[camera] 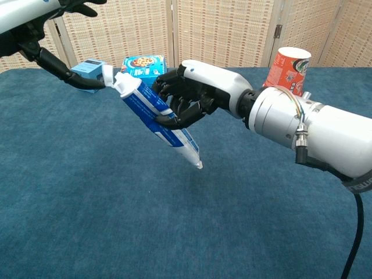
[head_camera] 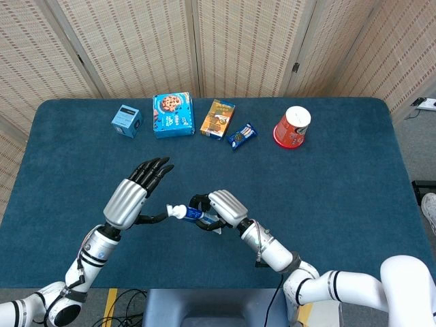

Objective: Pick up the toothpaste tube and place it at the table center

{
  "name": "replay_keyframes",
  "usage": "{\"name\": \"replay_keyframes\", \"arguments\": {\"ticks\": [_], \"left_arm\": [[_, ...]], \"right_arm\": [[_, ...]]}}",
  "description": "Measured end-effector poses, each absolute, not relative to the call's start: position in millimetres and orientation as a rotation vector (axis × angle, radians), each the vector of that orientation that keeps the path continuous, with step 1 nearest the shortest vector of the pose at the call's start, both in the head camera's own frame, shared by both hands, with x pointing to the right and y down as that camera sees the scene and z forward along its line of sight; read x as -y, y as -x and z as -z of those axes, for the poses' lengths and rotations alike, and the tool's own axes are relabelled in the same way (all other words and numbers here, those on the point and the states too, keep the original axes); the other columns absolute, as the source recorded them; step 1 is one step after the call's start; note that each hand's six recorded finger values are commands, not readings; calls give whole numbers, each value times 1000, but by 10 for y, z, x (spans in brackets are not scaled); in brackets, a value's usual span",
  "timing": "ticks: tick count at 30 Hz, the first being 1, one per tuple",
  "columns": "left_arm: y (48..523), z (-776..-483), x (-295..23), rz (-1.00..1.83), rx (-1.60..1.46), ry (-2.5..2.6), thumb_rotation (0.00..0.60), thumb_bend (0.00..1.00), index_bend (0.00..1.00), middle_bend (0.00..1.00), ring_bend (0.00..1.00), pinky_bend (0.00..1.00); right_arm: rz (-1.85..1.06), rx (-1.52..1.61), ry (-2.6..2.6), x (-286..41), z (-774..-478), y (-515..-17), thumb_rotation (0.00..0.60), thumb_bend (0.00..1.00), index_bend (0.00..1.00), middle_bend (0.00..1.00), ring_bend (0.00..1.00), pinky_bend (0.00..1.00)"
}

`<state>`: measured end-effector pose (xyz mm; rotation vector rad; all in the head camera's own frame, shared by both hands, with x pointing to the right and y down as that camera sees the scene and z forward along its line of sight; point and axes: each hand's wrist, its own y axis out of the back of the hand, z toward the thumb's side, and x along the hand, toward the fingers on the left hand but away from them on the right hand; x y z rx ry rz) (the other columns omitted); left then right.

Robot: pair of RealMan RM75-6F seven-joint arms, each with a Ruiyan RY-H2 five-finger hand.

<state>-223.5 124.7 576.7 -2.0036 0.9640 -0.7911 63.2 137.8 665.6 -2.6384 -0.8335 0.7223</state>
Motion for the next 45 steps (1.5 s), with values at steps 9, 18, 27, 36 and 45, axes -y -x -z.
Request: {"name": "replay_keyframes", "arguments": {"ticks": [9, 18, 27, 36, 45], "left_arm": [[2200, -5715, -1196, 781, -976, 2004, 600, 61, 0, 51, 69, 139], [2364, -5691, -1104, 828, -1079, 2046, 593, 60, 0, 51, 69, 139], [2412, -5633, -1093, 784, -1195, 2202, 48, 7, 124, 50, 57, 139], [2299, -5641, -1136, 764, -1162, 2252, 0, 0, 126, 50, 57, 139], [2171, -5681, -1174, 762, -1079, 2241, 0, 0, 115, 51, 57, 138]], "right_arm": [[-741, 820, 2631, -1402, -6682, -610, 600, 658, 693, 665, 538, 481], [-768, 867, 2622, -1350, -6709, -787, 600, 659, 693, 665, 538, 481], [-759, 877, 2622, -1327, -6689, -801, 600, 658, 693, 665, 538, 481], [-711, 849, 2644, -1368, -6603, -576, 600, 659, 693, 665, 538, 481], [-666, 813, 2661, -1385, -6451, -292, 600, 661, 693, 666, 538, 481]]}}
